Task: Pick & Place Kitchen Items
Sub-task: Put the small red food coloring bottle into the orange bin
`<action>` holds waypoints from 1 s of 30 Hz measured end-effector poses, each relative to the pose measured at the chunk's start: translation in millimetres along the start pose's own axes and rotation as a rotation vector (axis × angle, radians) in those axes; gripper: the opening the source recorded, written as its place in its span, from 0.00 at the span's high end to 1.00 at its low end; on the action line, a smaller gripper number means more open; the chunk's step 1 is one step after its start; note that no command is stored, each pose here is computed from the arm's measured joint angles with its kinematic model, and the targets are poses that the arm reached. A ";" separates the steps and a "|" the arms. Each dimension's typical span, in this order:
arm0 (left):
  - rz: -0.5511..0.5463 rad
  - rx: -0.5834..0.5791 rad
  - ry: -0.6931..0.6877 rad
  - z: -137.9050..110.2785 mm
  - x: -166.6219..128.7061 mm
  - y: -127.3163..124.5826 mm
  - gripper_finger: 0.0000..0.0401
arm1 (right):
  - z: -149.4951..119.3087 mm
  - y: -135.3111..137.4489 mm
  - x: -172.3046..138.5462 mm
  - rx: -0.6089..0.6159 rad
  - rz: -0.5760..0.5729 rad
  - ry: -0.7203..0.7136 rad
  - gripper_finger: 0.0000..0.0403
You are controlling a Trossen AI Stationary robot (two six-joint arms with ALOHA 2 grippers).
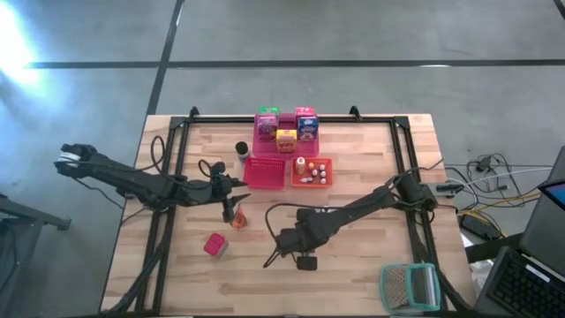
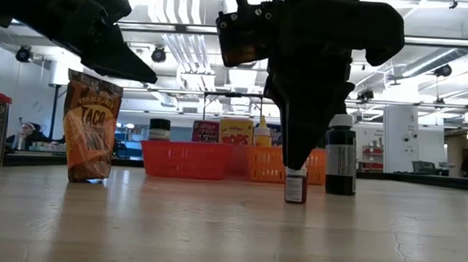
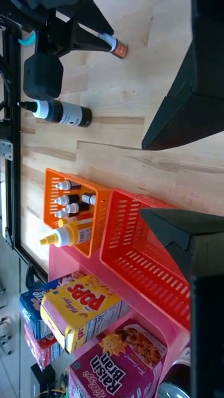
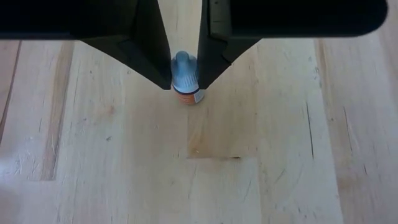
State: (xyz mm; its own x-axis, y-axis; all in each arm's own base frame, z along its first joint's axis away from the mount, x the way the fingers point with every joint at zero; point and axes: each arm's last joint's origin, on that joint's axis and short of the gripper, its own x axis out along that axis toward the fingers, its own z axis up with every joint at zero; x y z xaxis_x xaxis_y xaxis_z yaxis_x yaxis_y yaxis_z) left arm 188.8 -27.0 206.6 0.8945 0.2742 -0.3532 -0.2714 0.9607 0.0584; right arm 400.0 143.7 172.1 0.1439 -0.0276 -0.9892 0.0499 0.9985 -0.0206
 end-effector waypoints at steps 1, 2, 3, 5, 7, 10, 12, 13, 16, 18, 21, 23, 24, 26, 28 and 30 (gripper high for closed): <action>0.000 0.000 0.000 0.0 0.0 0.0 0.58 | 0.0 0.0 0.0 0.000 0.000 0.000 0.83; 0.000 0.000 0.000 0.0 0.0 0.0 0.58 | 0.0 -0.3 0.0 0.000 0.000 0.001 0.82; 0.000 0.000 0.000 0.0 0.0 0.0 0.58 | 0.2 -0.7 0.1 0.000 -0.001 0.001 0.81; 0.000 0.000 0.000 0.0 0.0 0.0 0.58 | 1.1 -3.7 0.0 0.003 -0.002 0.003 0.80; 0.000 0.000 0.000 0.0 0.0 0.0 0.58 | 3.1 -8.4 -1.5 0.005 -0.004 0.004 0.81; 0.000 0.000 0.000 0.0 0.0 0.0 0.58 | 9.8 -16.5 -8.0 -0.019 0.006 -0.016 0.84; 0.000 0.000 0.000 0.0 0.0 0.0 0.58 | 14.6 -24.5 -15.5 -0.033 0.010 -0.032 0.86; 0.000 0.000 0.000 0.0 0.0 0.0 0.58 | 16.5 -29.4 -20.6 -0.035 0.011 -0.040 0.86; 0.000 0.001 0.002 -0.3 0.0 0.0 0.58 | 20.5 -48.3 -35.9 -0.024 0.007 -0.055 0.86; 0.001 0.003 0.005 -0.5 0.0 0.1 0.58 | 21.1 -62.8 -48.3 -0.014 0.002 -0.064 0.84; 0.000 0.002 0.004 -0.5 0.0 0.0 0.58 | 19.6 -86.5 -67.3 0.013 -0.007 -0.081 0.81; 0.001 0.003 0.005 -0.5 0.0 0.0 0.58 | 16.7 -103.4 -80.3 0.043 -0.011 -0.090 0.80; 0.001 0.004 0.006 -0.7 0.0 0.1 0.58 | 14.9 -112.1 -85.7 0.056 -0.015 -0.092 0.81; 0.001 0.004 0.008 -0.8 0.0 0.1 0.58 | 11.4 -130.1 -97.3 0.088 -0.023 -0.109 0.82; 0.001 0.005 0.009 -0.9 0.0 0.1 0.58 | 8.4 -146.9 -106.6 0.123 -0.029 -0.131 0.85; 0.001 0.005 0.009 -0.9 0.0 0.1 0.58 | 5.8 -162.3 -112.9 0.147 -0.037 -0.146 0.86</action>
State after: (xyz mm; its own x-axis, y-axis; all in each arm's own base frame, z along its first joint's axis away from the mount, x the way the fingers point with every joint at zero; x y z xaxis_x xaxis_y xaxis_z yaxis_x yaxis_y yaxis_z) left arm 188.5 -26.9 205.7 0.8910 0.2748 -0.3613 -0.2706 0.9606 0.0631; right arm 381.3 -15.5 287.9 0.2801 -0.0817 -0.9565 0.2005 0.9794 -0.0249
